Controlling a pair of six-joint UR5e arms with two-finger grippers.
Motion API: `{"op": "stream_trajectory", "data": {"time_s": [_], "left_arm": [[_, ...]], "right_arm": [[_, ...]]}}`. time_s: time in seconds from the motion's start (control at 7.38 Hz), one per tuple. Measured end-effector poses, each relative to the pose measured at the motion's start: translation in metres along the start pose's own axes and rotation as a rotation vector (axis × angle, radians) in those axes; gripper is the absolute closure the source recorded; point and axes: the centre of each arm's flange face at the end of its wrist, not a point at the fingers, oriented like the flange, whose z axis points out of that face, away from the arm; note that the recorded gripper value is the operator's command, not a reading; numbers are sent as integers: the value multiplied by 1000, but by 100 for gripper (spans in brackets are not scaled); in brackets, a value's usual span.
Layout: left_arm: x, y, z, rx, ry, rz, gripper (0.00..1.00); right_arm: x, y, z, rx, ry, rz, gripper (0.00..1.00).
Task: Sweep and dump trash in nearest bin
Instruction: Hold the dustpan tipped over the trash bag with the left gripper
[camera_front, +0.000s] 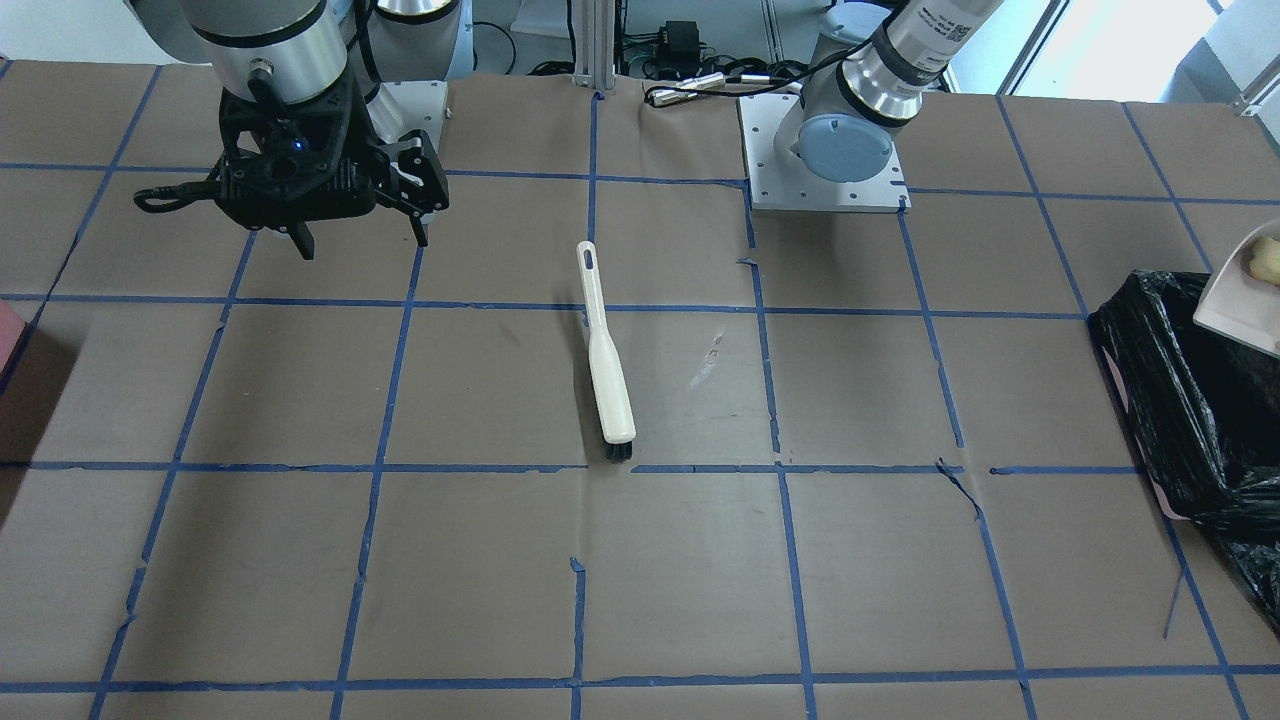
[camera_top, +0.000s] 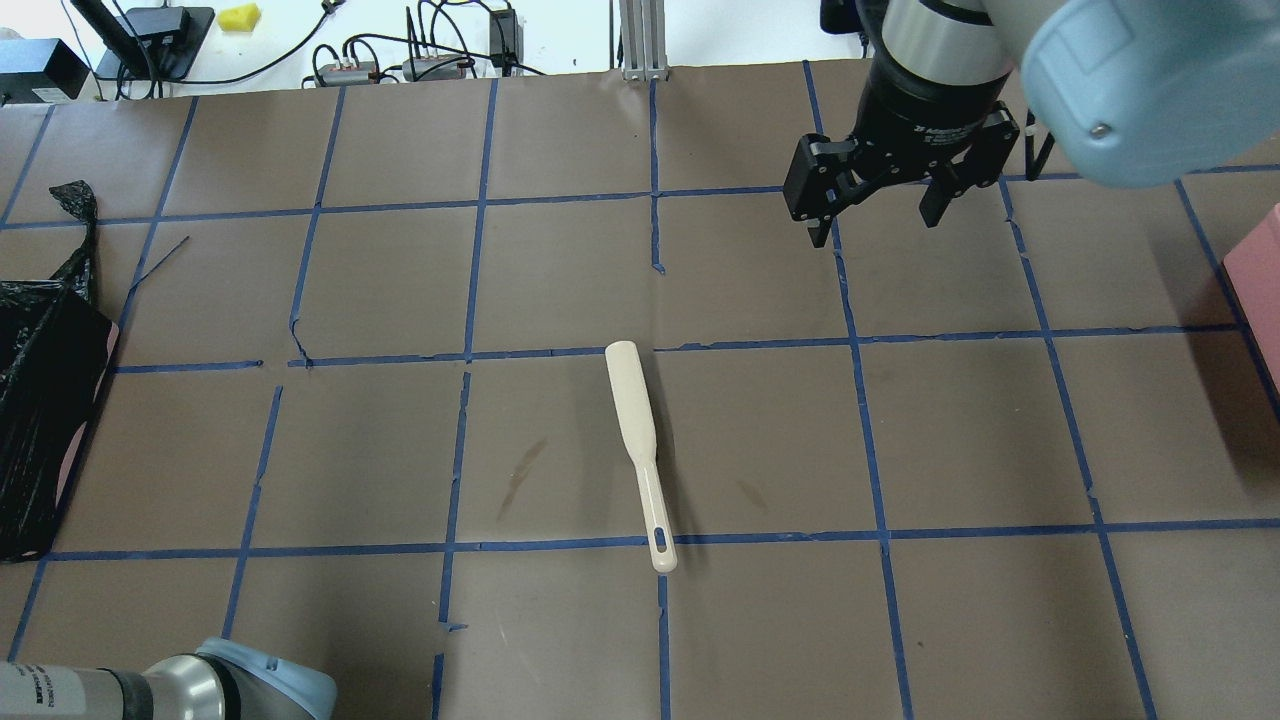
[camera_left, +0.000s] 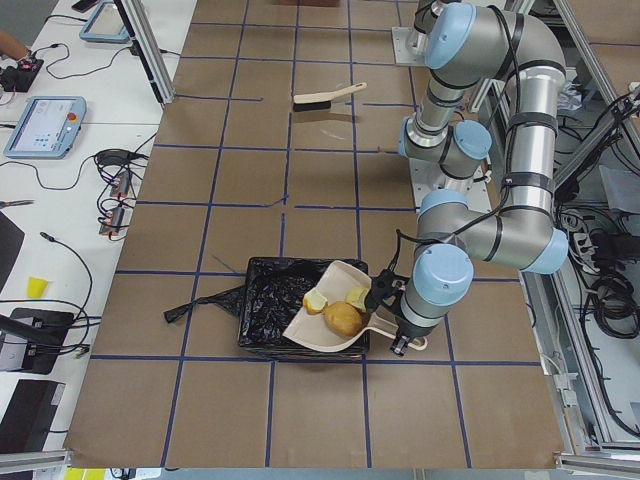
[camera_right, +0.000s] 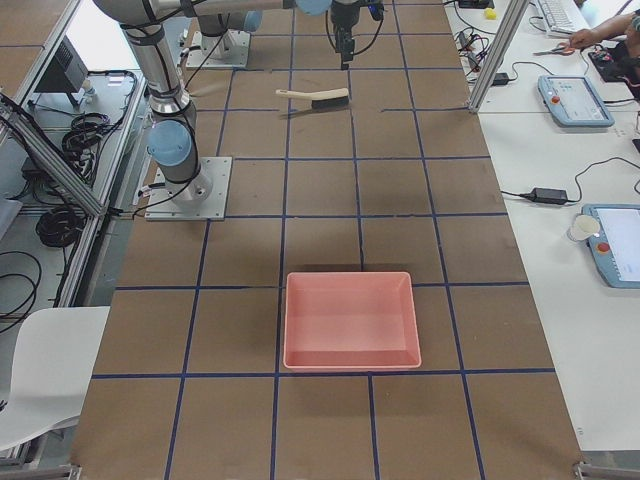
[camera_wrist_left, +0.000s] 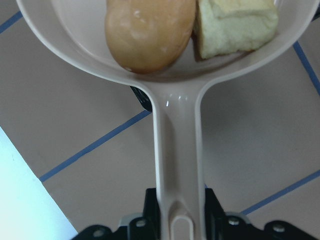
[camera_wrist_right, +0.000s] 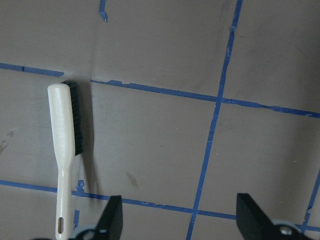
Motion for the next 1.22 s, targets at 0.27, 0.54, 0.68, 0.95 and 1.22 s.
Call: {"op": "stream_trajectory", "data": {"time_s": [0.27, 0.54, 0.68, 0.95, 1.22], "left_arm": [[-3, -13, -4, -86, -16, -16, 98], [-5, -35, -11, -162, -34, -38, 98], [-5, -46, -14, -180, -39, -42, 98], [-2, -60, -15, -206, -37, -49, 98], [2, -83, -21, -267, -38, -15, 98]], "right_arm": [[5, 5, 2, -7, -10, 7, 0], [6, 6, 3, 2, -13, 8, 0], [6, 6, 2, 4, -13, 8, 0], [5, 6, 3, 6, -18, 9, 0], [4, 6, 2, 8, -32, 7, 0]]}}
